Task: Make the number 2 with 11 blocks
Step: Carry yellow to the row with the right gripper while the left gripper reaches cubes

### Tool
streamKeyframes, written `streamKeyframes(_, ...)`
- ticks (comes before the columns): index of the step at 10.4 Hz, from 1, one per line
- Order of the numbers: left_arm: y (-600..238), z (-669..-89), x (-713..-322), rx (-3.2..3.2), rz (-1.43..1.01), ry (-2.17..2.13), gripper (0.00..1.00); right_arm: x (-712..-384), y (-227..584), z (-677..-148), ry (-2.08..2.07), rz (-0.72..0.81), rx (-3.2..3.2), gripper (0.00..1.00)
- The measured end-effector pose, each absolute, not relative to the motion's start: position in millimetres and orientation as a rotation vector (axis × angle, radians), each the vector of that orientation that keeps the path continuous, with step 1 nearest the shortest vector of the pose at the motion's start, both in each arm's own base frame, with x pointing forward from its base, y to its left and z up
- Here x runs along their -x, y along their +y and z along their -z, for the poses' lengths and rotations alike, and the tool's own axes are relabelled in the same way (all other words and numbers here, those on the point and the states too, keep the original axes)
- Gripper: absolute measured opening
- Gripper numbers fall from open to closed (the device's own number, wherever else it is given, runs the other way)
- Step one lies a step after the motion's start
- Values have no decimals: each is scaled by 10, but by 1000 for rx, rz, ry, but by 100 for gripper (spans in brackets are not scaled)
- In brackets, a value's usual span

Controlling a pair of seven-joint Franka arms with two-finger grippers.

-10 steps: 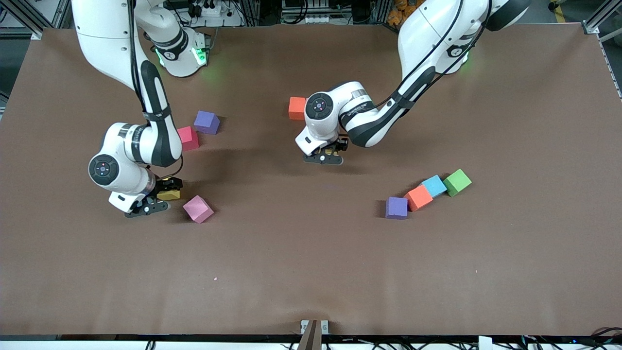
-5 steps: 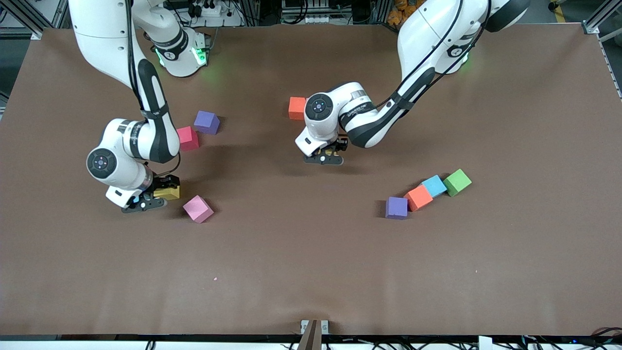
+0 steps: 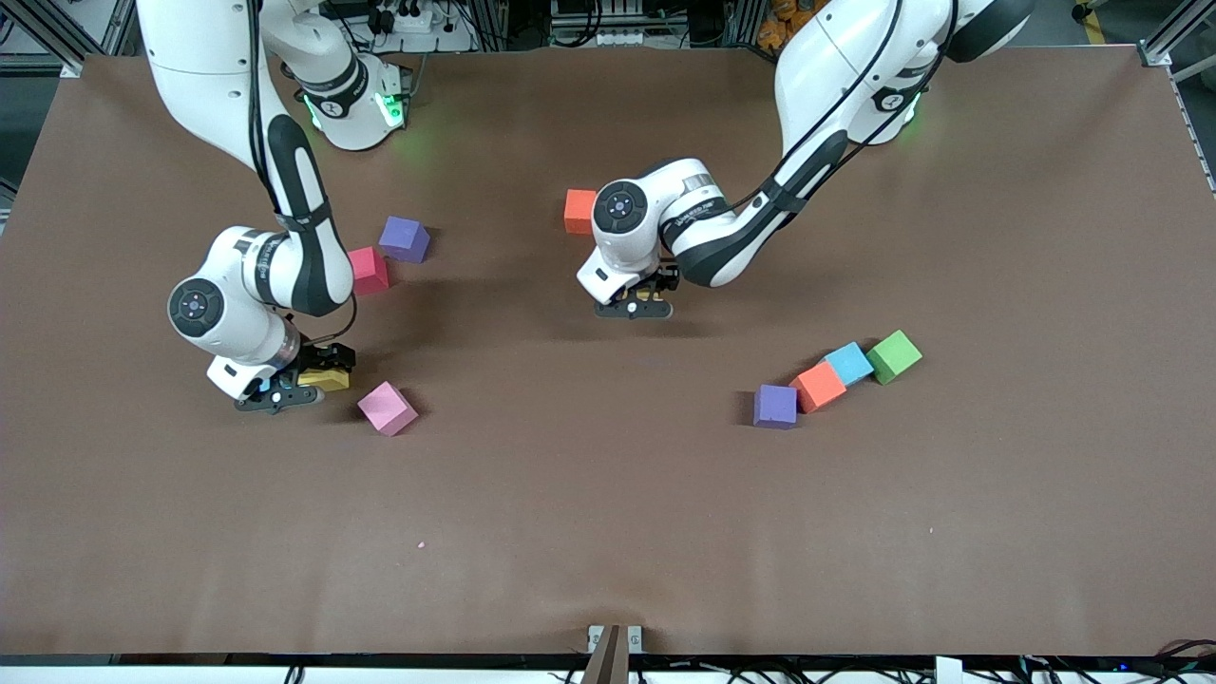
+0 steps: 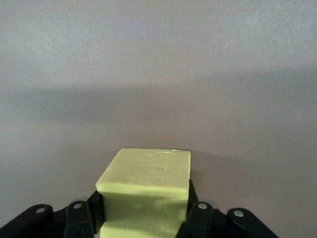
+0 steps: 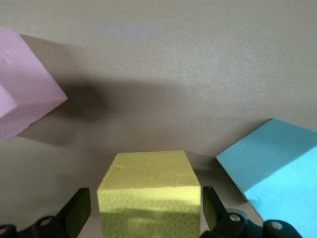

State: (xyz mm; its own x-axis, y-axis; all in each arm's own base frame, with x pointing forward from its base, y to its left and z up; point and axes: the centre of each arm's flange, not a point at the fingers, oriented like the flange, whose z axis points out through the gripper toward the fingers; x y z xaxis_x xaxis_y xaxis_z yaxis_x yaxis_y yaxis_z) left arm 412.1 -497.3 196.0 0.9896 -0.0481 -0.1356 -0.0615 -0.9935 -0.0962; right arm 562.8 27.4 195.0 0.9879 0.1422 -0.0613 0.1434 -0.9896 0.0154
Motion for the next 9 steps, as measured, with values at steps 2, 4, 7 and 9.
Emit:
streamKeyframes(2,-5000,-1954,-4055,3019,-215,100,60,-5626,297,-1954,228,92,-3114,100)
streamKeyframes(4,-5012,-1950,-4026,3015,-220,107,60,-5618,295,-1947,233,96,-3113,100)
streamKeyframes(7,-5006,-1920,-4002,3010,-228,110,68,-5605,291,-1941,239,101,-3114,96)
streamKeyframes(9,-4994,-1867,-3980,3004,-241,111,98,-5601,291,-1940,240,104,-3115,77)
